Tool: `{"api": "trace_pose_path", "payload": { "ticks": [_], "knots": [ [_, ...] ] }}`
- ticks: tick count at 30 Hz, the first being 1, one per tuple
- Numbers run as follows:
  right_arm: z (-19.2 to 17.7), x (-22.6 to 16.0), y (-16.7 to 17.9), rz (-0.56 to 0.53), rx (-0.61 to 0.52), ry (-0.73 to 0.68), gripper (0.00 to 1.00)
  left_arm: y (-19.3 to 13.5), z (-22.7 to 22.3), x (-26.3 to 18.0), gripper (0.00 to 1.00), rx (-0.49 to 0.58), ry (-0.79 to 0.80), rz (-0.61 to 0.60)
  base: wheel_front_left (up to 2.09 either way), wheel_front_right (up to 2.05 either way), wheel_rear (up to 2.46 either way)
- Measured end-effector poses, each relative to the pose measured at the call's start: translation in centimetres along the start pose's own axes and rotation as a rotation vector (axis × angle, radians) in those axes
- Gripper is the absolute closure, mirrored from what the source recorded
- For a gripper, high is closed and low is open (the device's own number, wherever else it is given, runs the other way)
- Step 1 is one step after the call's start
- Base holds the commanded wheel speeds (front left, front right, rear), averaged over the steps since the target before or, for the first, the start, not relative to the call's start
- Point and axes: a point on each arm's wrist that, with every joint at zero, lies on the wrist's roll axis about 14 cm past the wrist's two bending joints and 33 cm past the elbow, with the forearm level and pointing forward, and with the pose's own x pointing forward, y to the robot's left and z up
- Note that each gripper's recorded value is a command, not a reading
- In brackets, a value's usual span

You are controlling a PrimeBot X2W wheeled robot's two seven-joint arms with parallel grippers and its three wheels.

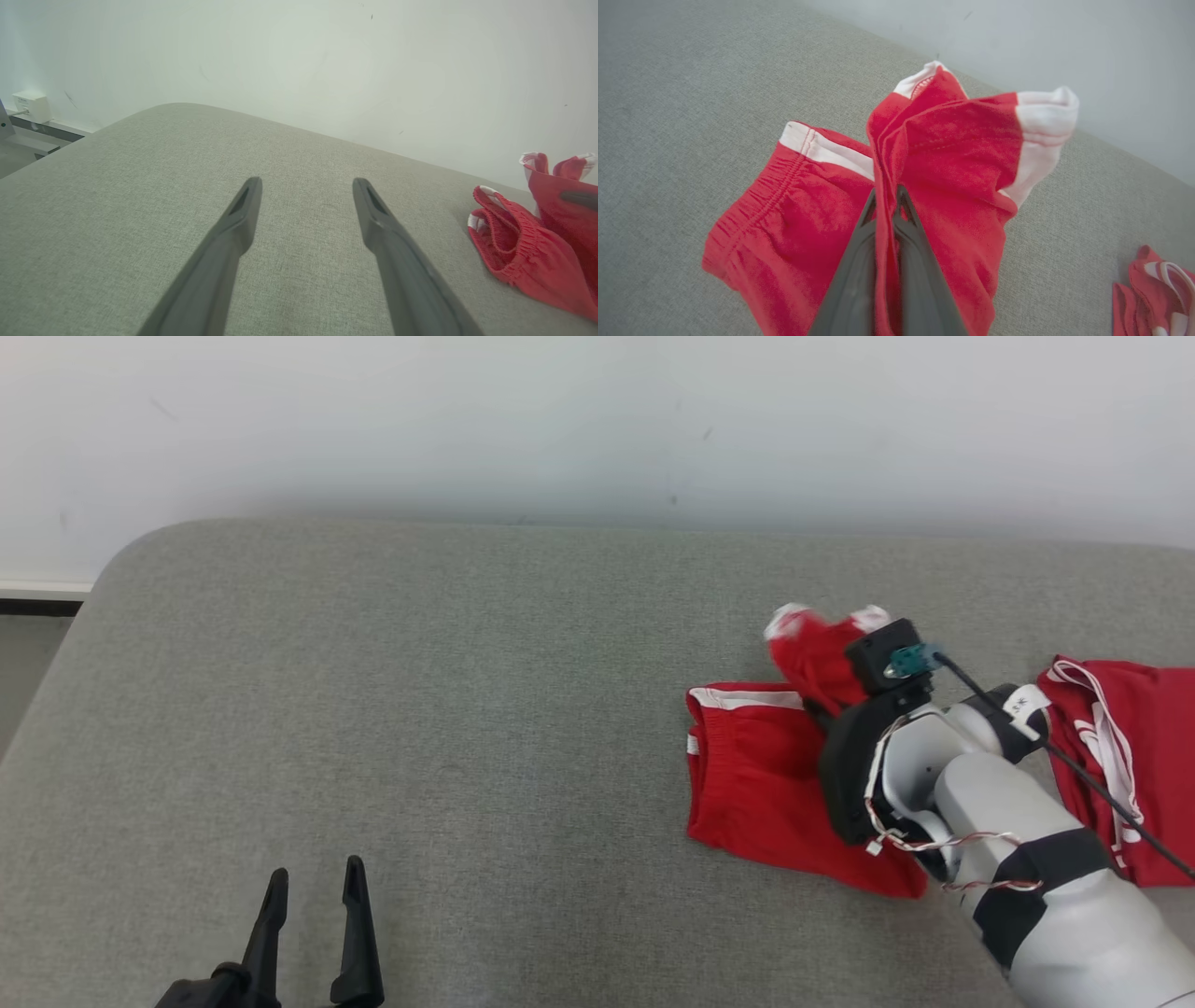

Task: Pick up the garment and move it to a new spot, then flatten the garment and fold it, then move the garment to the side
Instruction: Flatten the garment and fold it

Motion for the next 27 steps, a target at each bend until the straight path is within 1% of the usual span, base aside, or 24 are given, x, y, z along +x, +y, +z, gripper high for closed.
{"api": "trace_pose_path", "payload": {
  "ticks": [7,11,12,13,14,15,19,21,24,27],
  "knots": [
    [-0.8,0.9,4.3,0.103,-0.024,0.075,1.0,0.7,-0.1,-0.4,0.0,-0.003,0.005,0.019,0.0,0.0,0.0],
    [-1.1,1.3,6.1,0.144,-0.023,0.099,1.0,1.2,0.0,-0.6,0.0,-0.002,0.004,0.036,0.0,0.0,0.0],
    [-1.1,1.3,6.2,0.146,-0.021,0.101,0.9,1.3,-0.1,-0.7,0.0,-0.001,0.005,0.039,0.0,0.0,0.0],
    [-1.2,1.4,6.3,0.147,-0.019,0.105,0.76,1.4,-0.1,-0.7,0.0,-0.002,0.006,0.04,0.0,0.0,0.0],
    [-1.1,1.4,6.4,0.15,-0.014,0.102,0.07,1.4,-0.1,-0.8,0.0,-0.002,0.006,0.042,0.0,0.0,0.0],
    [-0.9,1.5,6.7,0.154,-0.01,0.092,0.0,1.5,0.0,-0.8,0.0,-0.002,0.005,0.044,0.0,0.0,0.0],
    [1.1,1.3,8.4,0.195,0.02,0.014,0.0,1.6,0.1,-1.0,0.0,-0.003,0.0,0.047,0.0,0.0,0.0],
    [2.7,1.0,8.7,0.212,0.084,-0.049,0.0,1.6,0.2,-1.0,0.0,-0.004,-0.002,0.046,0.0,0.0,0.0],
    [4.6,0.4,7.6,0.196,0.128,-0.139,0.0,1.5,0.2,-1.1,0.0,-0.005,-0.004,0.044,0.0,0.0,0.0],
    [5.3,-0.4,4.6,0.125,0.152,-0.206,0.0,1.3,0.3,-1.1,0.0,-0.007,-0.007,0.037,0.0,0.0,0.0]
  ]
}}
